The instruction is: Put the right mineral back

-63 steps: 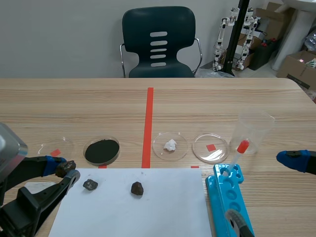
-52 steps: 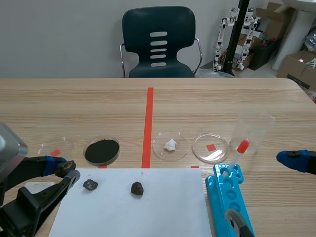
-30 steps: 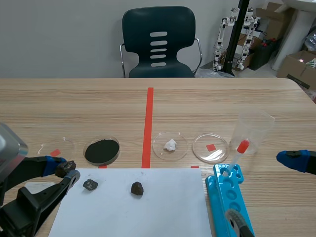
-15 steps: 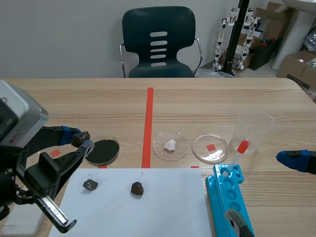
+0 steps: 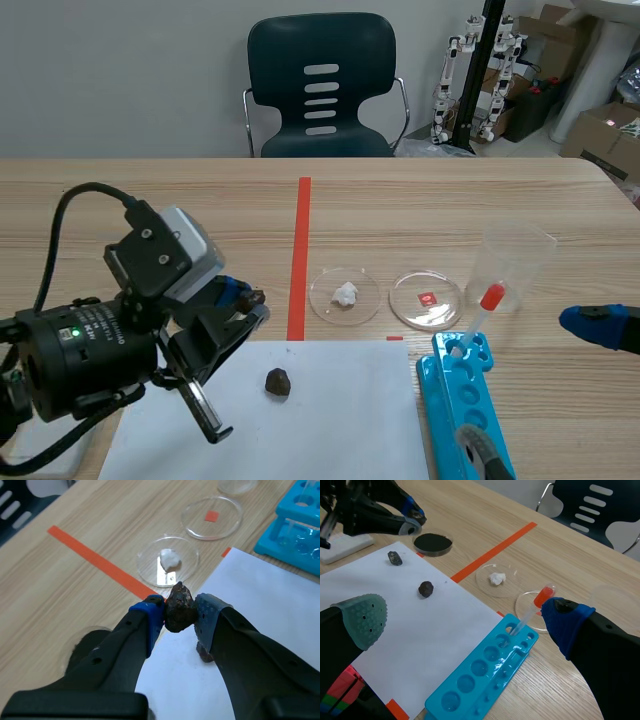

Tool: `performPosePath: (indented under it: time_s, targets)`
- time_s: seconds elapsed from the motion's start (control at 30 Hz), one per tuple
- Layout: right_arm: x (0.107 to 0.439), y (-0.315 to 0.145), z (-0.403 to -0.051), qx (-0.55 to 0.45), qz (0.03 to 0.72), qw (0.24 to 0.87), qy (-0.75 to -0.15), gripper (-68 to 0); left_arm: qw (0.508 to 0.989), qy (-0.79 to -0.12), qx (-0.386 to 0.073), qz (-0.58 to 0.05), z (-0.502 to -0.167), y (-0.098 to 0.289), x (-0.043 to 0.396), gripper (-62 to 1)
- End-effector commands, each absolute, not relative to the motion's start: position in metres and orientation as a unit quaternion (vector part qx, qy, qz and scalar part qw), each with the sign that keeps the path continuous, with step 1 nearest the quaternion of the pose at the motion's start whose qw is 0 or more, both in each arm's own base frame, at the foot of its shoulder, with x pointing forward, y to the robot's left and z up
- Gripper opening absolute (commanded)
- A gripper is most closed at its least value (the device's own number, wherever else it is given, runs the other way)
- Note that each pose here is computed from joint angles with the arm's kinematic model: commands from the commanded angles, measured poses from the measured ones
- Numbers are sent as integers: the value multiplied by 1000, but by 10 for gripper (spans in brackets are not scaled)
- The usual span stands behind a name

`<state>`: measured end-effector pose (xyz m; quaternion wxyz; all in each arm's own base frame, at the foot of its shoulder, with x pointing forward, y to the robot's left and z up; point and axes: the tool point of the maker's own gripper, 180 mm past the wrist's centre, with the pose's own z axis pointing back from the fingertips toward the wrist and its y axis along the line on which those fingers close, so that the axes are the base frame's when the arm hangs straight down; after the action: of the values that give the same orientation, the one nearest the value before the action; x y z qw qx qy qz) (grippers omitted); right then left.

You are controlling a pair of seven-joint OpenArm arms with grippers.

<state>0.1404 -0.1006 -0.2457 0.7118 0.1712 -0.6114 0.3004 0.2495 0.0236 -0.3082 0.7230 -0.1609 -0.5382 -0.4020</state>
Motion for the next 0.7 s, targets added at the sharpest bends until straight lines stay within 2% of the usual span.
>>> performPosePath:
  time_s: [0.0,0.37,0.67]
  targets:
    - [142,-99,-238,175,296,703,-622,-22,716,-553,-179,-387,-301,12,254,-519]
    - [142,-99,-238,175,296,703,-622,-22,721,-522,-244,-385,-329,-31,256,-519]
    - [142,-99,-239,175,296,704,-622,-22,738,-485,-270,-384,-364,-66,255,-519]
